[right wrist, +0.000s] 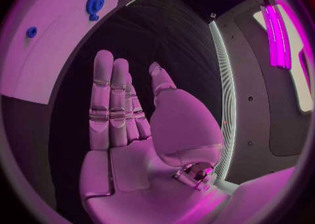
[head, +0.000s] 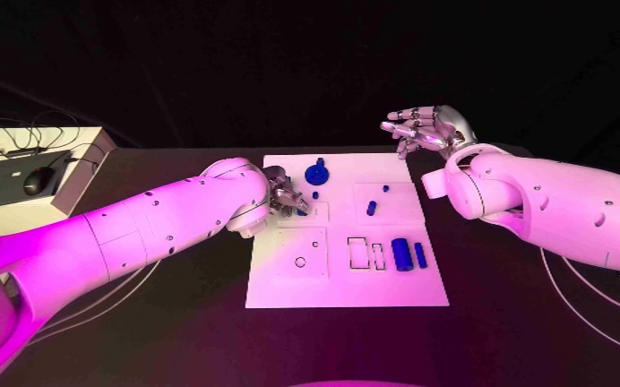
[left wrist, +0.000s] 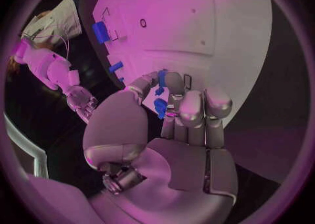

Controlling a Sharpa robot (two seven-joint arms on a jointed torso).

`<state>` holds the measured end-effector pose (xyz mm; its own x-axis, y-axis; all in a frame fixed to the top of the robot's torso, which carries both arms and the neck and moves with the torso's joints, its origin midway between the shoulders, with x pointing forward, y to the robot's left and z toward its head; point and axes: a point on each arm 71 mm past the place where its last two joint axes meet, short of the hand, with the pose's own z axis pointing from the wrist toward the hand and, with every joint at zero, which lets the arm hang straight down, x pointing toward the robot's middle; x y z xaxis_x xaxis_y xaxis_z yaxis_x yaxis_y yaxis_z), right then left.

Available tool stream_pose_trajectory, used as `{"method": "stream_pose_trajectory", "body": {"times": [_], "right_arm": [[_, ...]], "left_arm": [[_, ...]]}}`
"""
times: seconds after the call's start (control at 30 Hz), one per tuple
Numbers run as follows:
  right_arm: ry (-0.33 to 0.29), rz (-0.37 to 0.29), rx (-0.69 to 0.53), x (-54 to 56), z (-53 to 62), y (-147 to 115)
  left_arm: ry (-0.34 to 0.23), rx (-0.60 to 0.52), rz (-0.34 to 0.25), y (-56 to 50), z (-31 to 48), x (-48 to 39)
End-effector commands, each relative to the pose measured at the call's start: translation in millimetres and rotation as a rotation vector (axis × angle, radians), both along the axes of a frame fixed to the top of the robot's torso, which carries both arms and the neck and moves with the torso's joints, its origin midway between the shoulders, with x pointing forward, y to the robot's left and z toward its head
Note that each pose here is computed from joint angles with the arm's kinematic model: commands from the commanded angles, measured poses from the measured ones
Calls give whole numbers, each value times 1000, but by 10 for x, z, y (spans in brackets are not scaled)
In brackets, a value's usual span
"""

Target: Assemble the parts on the task board

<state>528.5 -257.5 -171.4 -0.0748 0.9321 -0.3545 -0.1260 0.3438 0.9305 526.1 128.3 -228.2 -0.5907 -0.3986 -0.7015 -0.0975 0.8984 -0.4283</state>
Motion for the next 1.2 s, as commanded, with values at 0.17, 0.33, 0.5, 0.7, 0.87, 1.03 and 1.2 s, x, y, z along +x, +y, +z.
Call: {"method": "stream_pose_trajectory", "body": {"times": [0.17,0.33,0.5,0.7,0.87,1.03,1.2], "right_arm": [[-2,15,0,-1,-1,10],[-2,15,0,-1,-4,11],[-2,15,0,-1,-5,9],[-2,15,-1,-1,-7,8],[-2,14,-1,-1,-9,7],[-1,14,-1,-1,-10,6],[-1,13,-1,-2,-11,4]], "left_arm": [[21,-1,-10,-42,-65,-35],[21,-6,-11,-51,-60,-34],[21,-8,-11,-51,-57,-33],[17,-10,-3,-37,-53,-22],[13,-11,5,-20,-49,-11],[10,-12,10,-7,-44,-3],[11,-12,9,0,-41,-3]]}}
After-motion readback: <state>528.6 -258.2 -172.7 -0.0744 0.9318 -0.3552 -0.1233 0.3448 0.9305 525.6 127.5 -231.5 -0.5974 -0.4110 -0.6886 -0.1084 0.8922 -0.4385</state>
